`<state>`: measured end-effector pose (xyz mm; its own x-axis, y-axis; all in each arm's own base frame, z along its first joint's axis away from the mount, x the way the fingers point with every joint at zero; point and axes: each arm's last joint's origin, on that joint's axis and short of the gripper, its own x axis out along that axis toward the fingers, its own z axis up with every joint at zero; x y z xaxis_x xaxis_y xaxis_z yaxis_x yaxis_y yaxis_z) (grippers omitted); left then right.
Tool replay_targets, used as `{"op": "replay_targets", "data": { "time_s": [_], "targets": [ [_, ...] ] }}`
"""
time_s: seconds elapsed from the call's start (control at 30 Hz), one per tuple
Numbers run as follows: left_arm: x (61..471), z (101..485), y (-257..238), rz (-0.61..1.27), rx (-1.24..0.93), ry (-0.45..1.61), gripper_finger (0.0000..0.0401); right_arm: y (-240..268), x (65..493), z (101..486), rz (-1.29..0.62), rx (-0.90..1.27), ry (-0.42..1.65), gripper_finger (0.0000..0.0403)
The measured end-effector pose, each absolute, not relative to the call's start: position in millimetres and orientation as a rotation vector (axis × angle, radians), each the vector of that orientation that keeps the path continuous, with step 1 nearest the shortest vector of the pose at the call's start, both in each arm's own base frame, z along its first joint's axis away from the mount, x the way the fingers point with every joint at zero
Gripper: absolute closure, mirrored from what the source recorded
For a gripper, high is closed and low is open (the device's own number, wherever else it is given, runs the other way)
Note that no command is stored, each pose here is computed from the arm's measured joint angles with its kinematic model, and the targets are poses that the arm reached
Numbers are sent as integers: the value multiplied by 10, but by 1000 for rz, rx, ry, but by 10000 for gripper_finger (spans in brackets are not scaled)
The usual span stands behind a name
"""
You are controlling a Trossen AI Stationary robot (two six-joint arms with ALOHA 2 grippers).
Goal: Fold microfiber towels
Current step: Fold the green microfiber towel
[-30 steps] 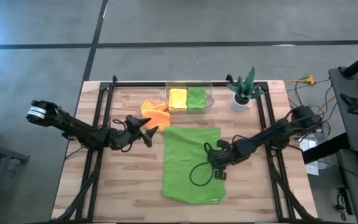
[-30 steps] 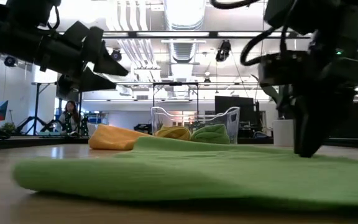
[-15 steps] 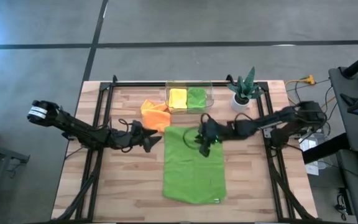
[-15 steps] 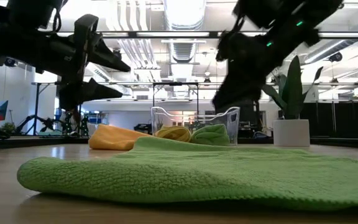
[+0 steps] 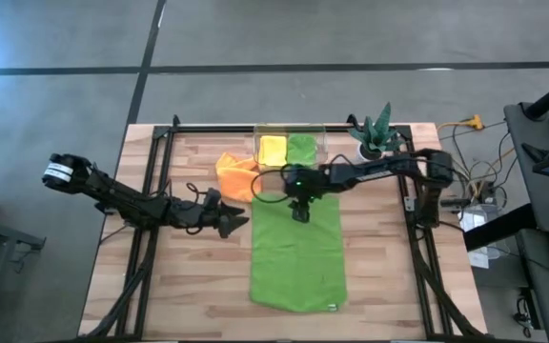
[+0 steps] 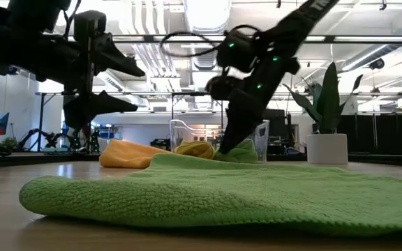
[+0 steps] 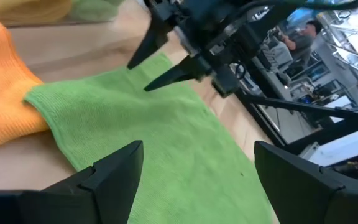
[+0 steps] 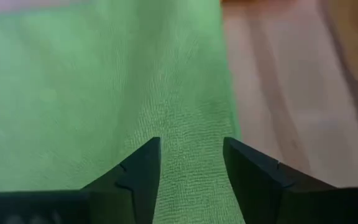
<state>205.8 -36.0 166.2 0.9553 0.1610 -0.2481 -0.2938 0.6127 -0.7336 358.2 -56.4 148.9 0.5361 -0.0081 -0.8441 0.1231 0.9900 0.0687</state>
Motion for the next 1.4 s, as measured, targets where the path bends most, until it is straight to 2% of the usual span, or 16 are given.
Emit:
{"op": "replay_targets", "data": {
  "time_s": [0.2,0.63,0.77,1.0,1.4],
  "targets": [
    [2059,1663,-364,252,-878,168,111,-681,3733,1364,-107,52,1171,238],
    [2060,1663,-373,228,-883,181,111,-731,3776,1272,-84,75,1214,249],
    [2059,1662,-373,229,-882,182,111,-726,3762,1261,-79,85,1223,280],
    [2059,1661,-371,229,-882,181,111,-730,3782,1301,-100,110,1228,384],
    [2060,1666,-371,226,-885,177,111,-715,3890,1607,-153,108,1269,394]
  ]
}}
